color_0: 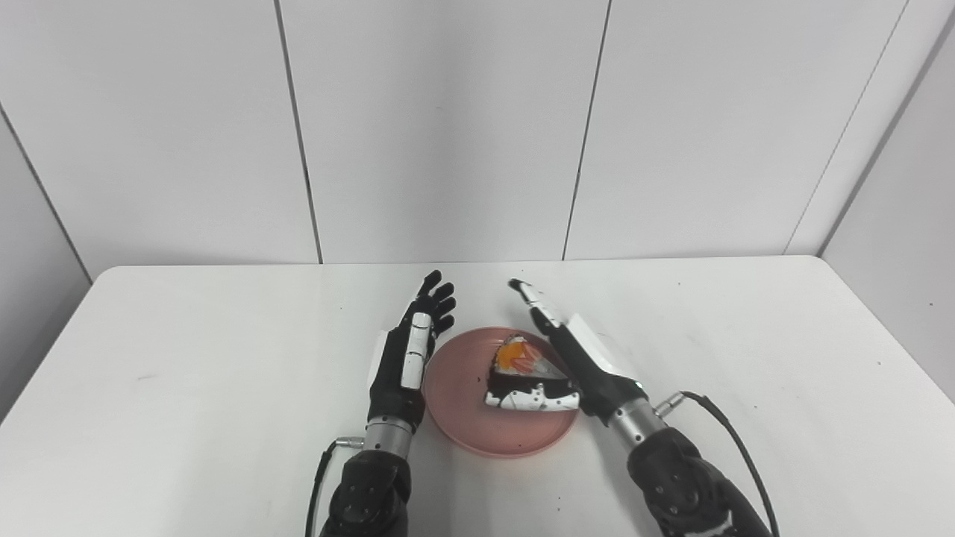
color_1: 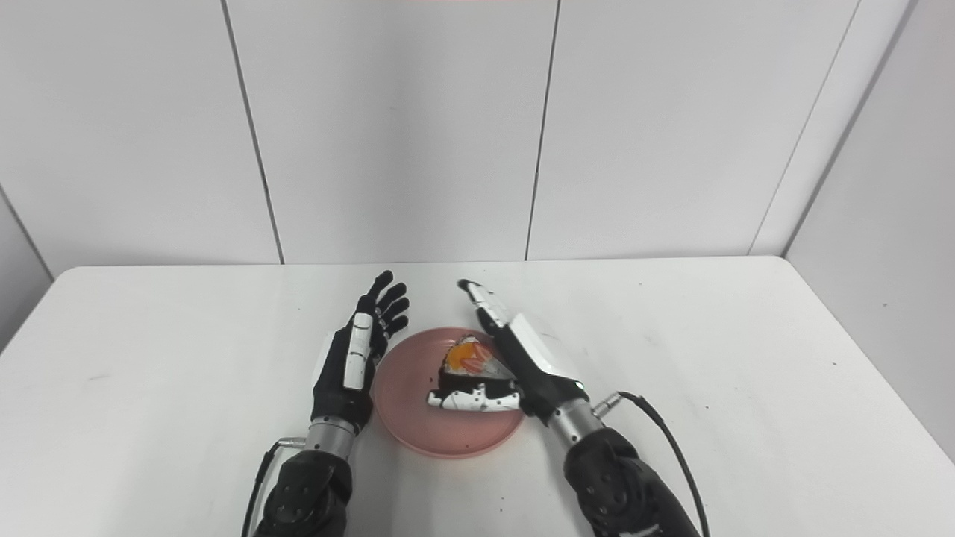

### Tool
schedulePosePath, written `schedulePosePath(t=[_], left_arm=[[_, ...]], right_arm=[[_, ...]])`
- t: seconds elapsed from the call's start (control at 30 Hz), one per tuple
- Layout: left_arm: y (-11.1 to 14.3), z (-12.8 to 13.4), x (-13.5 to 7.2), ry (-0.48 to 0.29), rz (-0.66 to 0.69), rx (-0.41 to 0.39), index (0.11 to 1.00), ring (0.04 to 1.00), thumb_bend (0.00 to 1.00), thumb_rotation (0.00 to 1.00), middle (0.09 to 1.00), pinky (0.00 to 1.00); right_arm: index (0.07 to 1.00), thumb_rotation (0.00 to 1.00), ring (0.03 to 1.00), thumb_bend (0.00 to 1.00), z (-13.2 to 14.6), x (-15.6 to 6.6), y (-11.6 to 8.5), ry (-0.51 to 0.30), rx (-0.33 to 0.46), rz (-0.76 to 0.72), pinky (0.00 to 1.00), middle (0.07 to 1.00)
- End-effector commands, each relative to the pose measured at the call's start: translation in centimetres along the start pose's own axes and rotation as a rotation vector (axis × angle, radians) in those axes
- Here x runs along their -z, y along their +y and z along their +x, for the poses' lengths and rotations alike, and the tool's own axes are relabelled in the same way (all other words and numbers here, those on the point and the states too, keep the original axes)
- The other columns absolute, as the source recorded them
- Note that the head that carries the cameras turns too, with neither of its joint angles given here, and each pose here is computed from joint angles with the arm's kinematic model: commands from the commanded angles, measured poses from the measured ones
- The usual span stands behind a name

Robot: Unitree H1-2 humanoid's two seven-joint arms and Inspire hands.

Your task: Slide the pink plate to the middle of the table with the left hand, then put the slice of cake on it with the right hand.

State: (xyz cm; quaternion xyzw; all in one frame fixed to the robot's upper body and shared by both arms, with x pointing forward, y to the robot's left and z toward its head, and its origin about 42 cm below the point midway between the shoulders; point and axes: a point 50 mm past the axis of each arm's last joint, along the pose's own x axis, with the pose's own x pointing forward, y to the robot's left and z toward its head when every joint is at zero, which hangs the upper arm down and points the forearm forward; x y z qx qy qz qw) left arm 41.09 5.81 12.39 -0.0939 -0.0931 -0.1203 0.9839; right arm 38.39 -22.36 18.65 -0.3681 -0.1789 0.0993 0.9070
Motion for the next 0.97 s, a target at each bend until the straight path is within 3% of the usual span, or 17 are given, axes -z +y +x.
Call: schedulePosePath(t=[0.0,0.03,0.1,0.2,0.37,0.63,0.93], left_arm=[[1.3,-3.7,3.9,0.125,-0.016,-0.04,0.902,0.904,0.67,1.0,0.91,0.9],[1.3,-3.7,3.9,0.128,-0.02,-0.037,0.908,0.912,0.67,1.0,0.917,0.91],[1.4,-3.6,3.9,0.13,-0.026,-0.033,0.913,0.922,0.67,1.0,0.924,0.92],[1.6,-3.5,3.9,0.142,-0.022,-0.04,0.919,0.929,0.68,1.0,0.934,0.94],[1.7,-3.7,3.7,0.133,0.009,-0.05,0.932,0.931,0.66,1.0,0.94,0.94],[2.1,-4.0,3.3,0.144,0.043,-0.05,0.983,0.992,0.68,1.0,0.992,1.0],[1.8,-4.2,3.1,0.168,0.003,-0.093,0.995,0.99,0.63,1.0,0.997,1.0]], right_arm=[[1.0,0.61,0.99,0.65,0.7,-0.7,-1.2,-0.084,0.102,0.074,0.98,1.0],[1.0,0.65,0.99,0.64,0.5,-0.3,-1.3,-0.088,0.116,0.134,0.93,1.0],[1.0,0.64,0.997,0.63,0.3,0.4,-1.4,-0.086,0.147,0.222,0.92,1.0],[1.0,0.72,0.998,0.6,-0.1,1.6,-1.6,-0.048,0.196,0.304,0.95,1.0],[1.0,0.71,0.992,0.55,-0.4,2.7,-1.5,-0.03,0.279,0.446,0.95,1.0],[1.0,0.82,1.0,0.66,-0.2,4.0,-1.0,0.049,0.304,0.563,1.0,1.0],[1.0,0.78,1.0,0.63,0.0,4.3,0.0,0.133,0.257,0.647,1.0,1.0]])
